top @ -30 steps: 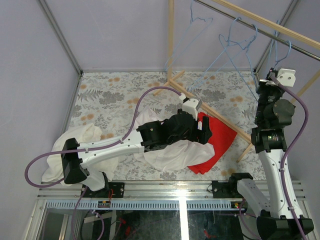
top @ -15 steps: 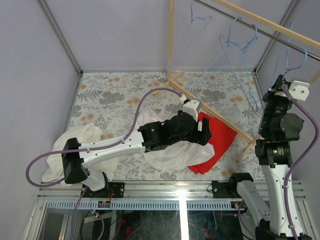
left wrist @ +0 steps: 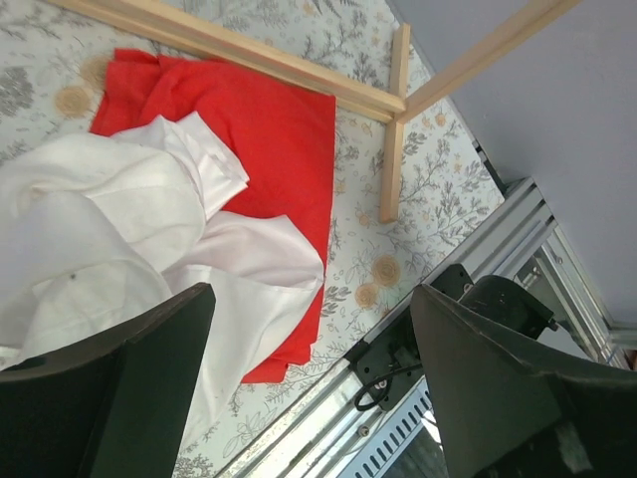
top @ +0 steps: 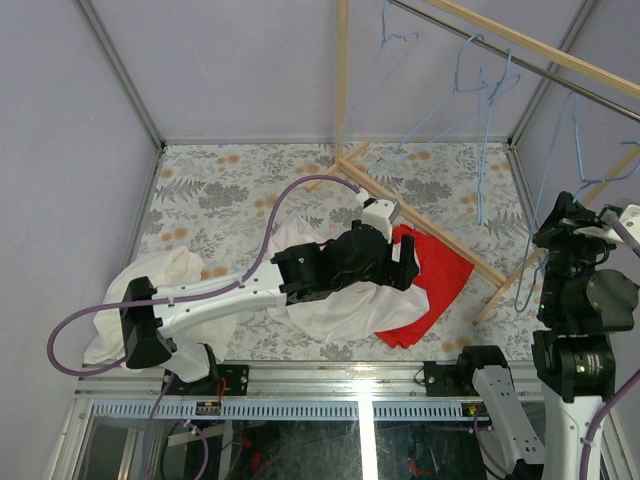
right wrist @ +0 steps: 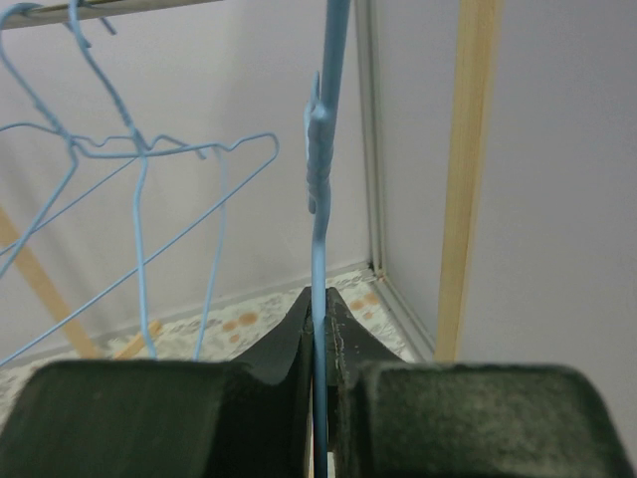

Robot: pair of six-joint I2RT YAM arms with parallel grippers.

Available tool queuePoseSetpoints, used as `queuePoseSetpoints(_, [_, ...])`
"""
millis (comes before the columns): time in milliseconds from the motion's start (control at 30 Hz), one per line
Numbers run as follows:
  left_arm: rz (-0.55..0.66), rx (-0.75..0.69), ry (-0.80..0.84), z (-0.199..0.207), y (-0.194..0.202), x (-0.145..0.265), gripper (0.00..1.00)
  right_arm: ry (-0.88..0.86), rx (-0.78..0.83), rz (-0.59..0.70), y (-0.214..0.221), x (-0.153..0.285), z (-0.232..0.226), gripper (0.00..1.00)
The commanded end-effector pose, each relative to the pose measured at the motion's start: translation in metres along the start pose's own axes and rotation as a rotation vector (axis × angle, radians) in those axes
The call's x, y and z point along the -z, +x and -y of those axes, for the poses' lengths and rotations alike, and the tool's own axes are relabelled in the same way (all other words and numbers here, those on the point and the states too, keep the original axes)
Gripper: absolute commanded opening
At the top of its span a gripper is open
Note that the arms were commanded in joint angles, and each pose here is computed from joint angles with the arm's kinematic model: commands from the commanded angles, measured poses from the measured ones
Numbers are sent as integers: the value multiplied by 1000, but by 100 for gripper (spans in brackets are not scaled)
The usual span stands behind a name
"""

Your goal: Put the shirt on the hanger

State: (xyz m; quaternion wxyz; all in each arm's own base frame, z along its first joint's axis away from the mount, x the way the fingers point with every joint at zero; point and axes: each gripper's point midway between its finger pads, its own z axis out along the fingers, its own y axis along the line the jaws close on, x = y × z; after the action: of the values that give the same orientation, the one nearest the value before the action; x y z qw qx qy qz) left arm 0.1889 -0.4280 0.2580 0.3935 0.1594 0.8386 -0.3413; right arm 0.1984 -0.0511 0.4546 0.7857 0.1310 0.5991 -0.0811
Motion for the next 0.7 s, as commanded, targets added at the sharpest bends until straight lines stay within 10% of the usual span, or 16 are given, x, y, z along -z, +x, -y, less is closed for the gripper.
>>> queuePoseSetpoints(0, [102, -23, -37, -8, -28, 29, 80, -111, -72, -79, -7, 34, -13, 0])
queuePoseSetpoints(400, [320, -178, -78, -31, -88, 110, 84, -463, -24, -1, -51, 119, -37, 0])
queuePoseSetpoints(667, [422, -302, 27, -27, -122, 195, 89, -933, -8, -166, -36, 146, -98, 0])
